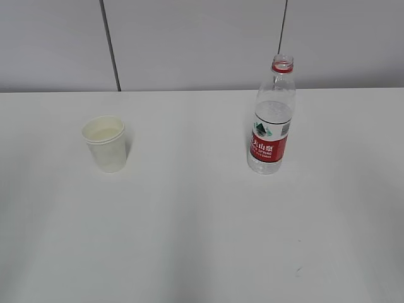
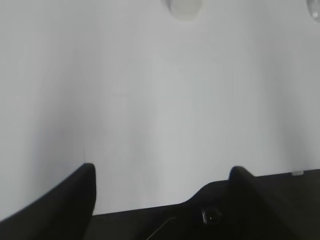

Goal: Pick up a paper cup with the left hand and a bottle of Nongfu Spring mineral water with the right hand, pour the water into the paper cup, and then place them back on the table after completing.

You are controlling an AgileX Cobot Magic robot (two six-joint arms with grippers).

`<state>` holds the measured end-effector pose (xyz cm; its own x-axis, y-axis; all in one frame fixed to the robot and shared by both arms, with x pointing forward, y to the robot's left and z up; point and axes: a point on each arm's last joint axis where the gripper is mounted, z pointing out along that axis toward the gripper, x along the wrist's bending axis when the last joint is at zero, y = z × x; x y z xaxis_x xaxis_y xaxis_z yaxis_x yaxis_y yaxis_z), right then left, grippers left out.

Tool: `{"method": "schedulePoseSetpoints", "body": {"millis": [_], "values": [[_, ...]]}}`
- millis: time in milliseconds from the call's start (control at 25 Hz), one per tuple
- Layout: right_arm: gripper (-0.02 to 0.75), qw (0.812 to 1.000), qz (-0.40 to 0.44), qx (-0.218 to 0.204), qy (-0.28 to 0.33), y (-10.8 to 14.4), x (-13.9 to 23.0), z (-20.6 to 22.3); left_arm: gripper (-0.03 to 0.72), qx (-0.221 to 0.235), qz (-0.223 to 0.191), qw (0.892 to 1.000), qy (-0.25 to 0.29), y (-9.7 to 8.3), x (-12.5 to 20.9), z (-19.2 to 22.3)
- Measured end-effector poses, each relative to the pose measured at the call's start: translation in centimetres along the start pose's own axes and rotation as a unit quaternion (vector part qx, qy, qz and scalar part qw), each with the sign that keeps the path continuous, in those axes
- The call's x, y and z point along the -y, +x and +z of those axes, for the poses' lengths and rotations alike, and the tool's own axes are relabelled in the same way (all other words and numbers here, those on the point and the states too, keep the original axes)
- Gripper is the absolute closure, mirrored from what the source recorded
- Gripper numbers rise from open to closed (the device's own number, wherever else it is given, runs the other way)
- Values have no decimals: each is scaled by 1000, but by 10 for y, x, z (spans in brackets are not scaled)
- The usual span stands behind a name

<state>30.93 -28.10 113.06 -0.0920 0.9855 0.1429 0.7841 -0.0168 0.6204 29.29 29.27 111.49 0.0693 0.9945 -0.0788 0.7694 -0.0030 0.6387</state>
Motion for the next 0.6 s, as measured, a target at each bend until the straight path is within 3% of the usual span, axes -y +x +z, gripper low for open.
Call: {"method": "schedulePoseSetpoints", "body": {"millis": [360,600], "values": [[183,995,-68,-5,-71,-8,70,-10,189,17,5,994,-108,7,35,-38],[183,983,-101,-6,-152,-13,103,-9,189,25,5,987,-162,12,64,-44]]}}
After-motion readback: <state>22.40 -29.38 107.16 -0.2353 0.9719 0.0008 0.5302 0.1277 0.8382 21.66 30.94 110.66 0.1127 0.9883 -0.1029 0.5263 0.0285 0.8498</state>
